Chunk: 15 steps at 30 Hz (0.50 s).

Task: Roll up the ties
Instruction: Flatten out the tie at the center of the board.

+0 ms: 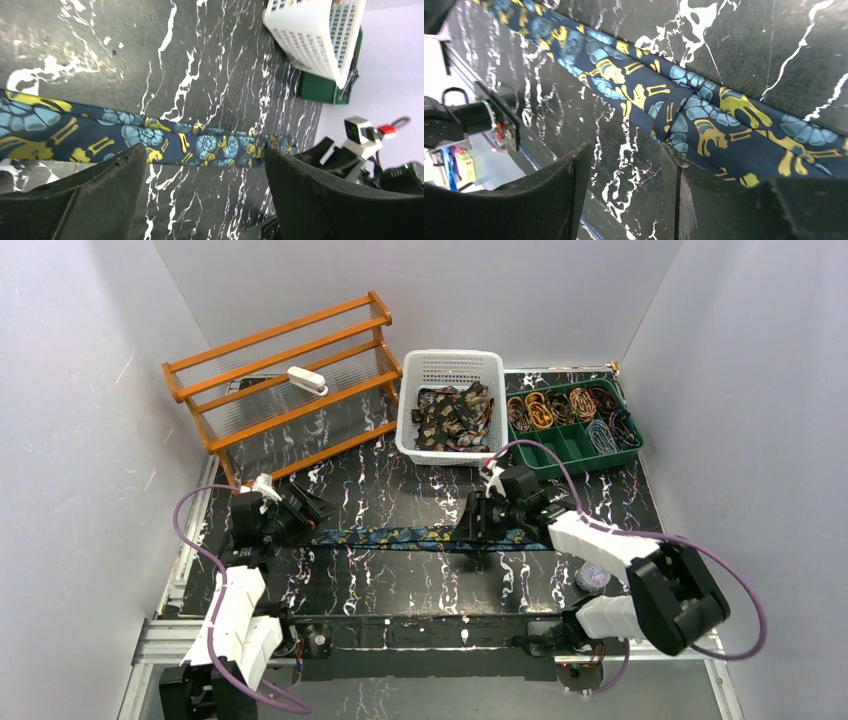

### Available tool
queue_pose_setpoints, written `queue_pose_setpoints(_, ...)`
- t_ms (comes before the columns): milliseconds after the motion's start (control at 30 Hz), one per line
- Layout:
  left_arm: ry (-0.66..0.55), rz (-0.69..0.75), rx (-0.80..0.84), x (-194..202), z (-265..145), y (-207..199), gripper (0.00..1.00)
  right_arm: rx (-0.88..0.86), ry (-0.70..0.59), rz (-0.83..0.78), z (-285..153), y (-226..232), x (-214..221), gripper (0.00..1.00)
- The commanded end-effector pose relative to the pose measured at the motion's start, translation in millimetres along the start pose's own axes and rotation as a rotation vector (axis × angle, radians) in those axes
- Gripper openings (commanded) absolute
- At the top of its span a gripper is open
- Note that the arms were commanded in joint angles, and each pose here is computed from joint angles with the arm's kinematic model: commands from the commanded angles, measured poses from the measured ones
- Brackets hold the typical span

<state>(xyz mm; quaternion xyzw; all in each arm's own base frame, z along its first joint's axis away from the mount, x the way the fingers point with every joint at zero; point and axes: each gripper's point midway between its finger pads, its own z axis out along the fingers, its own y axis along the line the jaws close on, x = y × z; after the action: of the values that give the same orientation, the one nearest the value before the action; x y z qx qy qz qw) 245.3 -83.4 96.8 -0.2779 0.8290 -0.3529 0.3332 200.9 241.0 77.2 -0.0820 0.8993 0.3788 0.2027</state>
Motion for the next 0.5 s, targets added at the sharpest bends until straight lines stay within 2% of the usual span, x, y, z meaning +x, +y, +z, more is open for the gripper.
queue_pose_setpoints(0, 0.027, 0.065, 0.01, 7.2, -6.8, -13.0, 0.85, 0.032, 0.004, -0.002, 20.0, -0.8, -3.9, 0.6)
queue_pose_setpoints(200, 0.05, 0.102, 0.025, 18.5, -11.5, -17.7, 0.85, 0.416, -0.004, 0.08, 18.6, -78.0, 5.8, 0.58)
queue_pose_setpoints(267, 0.034, 0.103, 0.021, 16.0, -13.1, -18.4, 0.86, 0.492, -0.027, 0.119, 10.2, -98.2, 6.2, 0.59)
queue_pose_setpoints(467, 0.042, 0.122, 0.003, 17.5, -11.4, -19.6, 0.86, 0.642, -0.119, 0.394, -38.3, -167.3, 7.6, 0.59)
